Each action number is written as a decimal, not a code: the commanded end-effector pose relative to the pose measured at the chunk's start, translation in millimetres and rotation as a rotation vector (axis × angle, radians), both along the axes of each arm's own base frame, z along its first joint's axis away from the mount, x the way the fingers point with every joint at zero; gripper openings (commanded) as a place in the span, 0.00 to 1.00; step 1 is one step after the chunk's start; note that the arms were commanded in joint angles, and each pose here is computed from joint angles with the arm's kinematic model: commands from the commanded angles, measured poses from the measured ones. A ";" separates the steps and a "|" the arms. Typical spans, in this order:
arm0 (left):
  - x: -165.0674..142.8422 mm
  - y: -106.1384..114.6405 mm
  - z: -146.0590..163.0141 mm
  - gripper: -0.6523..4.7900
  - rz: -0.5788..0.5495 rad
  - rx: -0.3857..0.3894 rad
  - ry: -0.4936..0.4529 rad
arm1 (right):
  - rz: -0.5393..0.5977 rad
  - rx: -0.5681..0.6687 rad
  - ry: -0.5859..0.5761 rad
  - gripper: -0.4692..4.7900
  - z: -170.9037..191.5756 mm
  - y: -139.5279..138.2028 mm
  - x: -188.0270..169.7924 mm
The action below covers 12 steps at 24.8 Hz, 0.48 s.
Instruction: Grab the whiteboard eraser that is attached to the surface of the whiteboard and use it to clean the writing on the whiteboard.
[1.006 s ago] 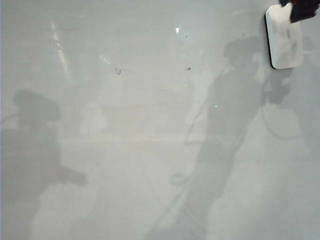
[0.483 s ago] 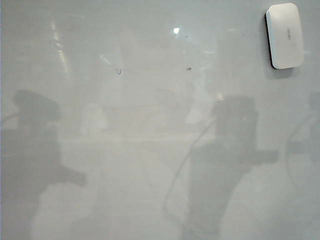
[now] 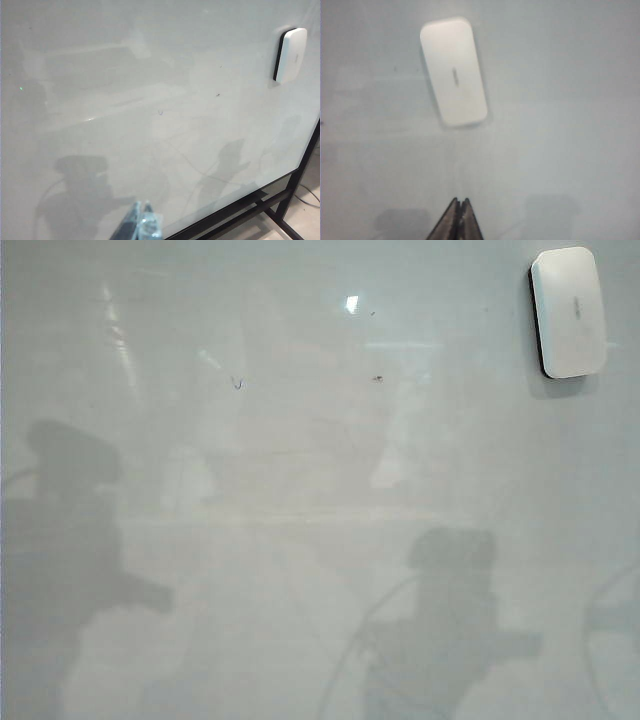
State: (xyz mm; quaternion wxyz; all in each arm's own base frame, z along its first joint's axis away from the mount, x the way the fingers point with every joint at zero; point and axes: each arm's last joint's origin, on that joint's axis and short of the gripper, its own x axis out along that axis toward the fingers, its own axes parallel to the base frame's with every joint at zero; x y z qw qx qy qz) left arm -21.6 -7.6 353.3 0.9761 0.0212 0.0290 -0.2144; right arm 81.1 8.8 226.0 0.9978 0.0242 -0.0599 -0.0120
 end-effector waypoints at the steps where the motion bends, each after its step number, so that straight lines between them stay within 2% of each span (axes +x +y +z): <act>1: -0.5 0.1 1.6 0.12 -0.001 -0.001 -0.014 | 0.007 0.048 0.039 0.09 -14.4 0.6 3.2; 9: -0.5 0.1 1.6 0.12 -0.001 -0.001 -0.014 | 0.003 0.024 0.170 0.09 -62.0 2.5 14.0; 12: -0.5 0.1 1.6 0.12 -0.001 -0.001 -0.013 | 0.001 0.007 0.253 0.09 -75.3 2.6 14.6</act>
